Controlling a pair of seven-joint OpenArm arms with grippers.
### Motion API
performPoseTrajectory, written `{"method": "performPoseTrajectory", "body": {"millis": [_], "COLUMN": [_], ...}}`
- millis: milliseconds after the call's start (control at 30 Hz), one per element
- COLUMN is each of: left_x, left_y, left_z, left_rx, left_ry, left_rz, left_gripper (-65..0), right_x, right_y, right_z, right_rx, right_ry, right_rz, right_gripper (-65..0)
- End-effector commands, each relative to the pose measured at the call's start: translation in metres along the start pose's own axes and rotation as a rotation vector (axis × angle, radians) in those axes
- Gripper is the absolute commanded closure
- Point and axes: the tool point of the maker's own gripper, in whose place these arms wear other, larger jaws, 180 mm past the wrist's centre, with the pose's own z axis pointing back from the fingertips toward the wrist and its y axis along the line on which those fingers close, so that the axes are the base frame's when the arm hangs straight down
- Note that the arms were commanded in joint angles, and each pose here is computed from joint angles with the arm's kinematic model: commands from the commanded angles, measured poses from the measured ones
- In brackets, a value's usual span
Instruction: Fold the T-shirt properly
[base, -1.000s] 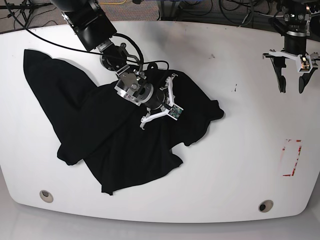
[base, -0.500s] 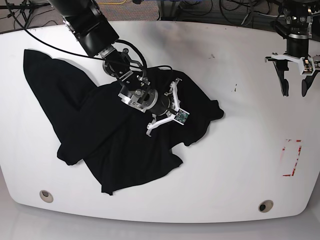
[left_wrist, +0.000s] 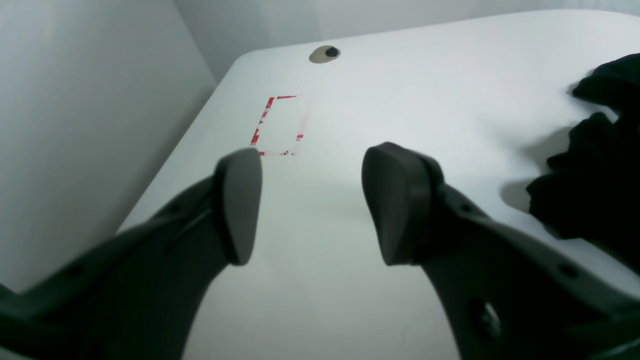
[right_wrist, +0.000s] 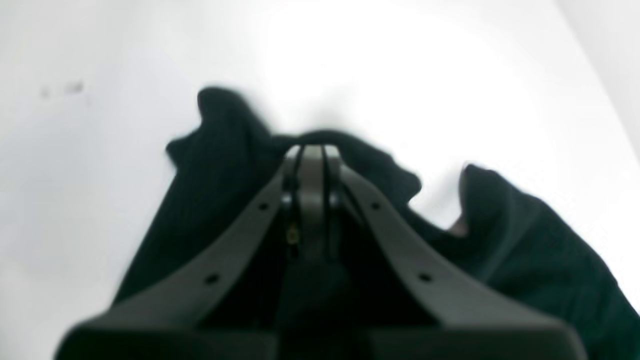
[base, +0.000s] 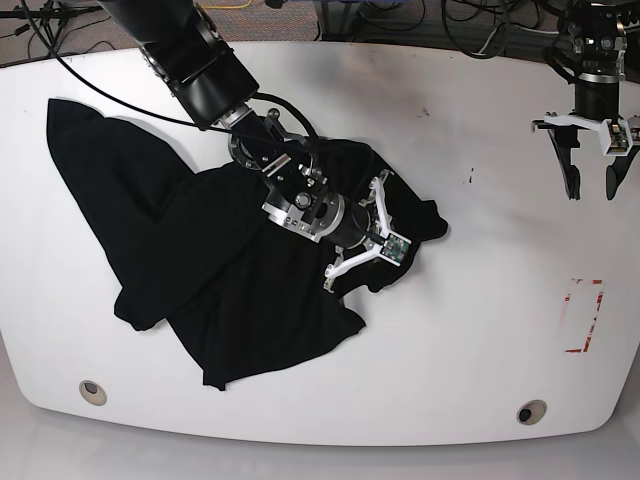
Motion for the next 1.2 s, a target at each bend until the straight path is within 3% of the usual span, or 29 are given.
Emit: {"method": "performPoseTrajectory", "body": {"millis": [0, 633, 967, 1167], "left_x": [0.012, 0.015, 0.019, 0.022], "left_y": [0.002, 0.001, 0.001, 0.002], "left_z": [0.001, -0.002, -0.004, -0.006], "left_rx": [-0.002, 0.000, 0.002, 0.001], "left_ry": [-0.042, -0.059, -0.074, -0.088], "left_rz": [-0.017, -0.009, -0.004, -0.004], "left_gripper": [-33.4, -33.8, -33.7, -33.7], "right_x": [0.026, -0.014, -0.014, 0.003], "right_y": [-0.020, -0.083, -0.082, -0.073], "right_z": [-0.004, -0.018, -0.006, 0.003], "right_rx": [-0.035, -0.088, -0.077, -0.071], "right_ry": [-0.060, 0.008, -0.024, -0.027], "right_rz": [0.006, -0.011, -0.070, -0.026], "right_gripper": [0.0, -0.1, -0.3, -0.1]}}
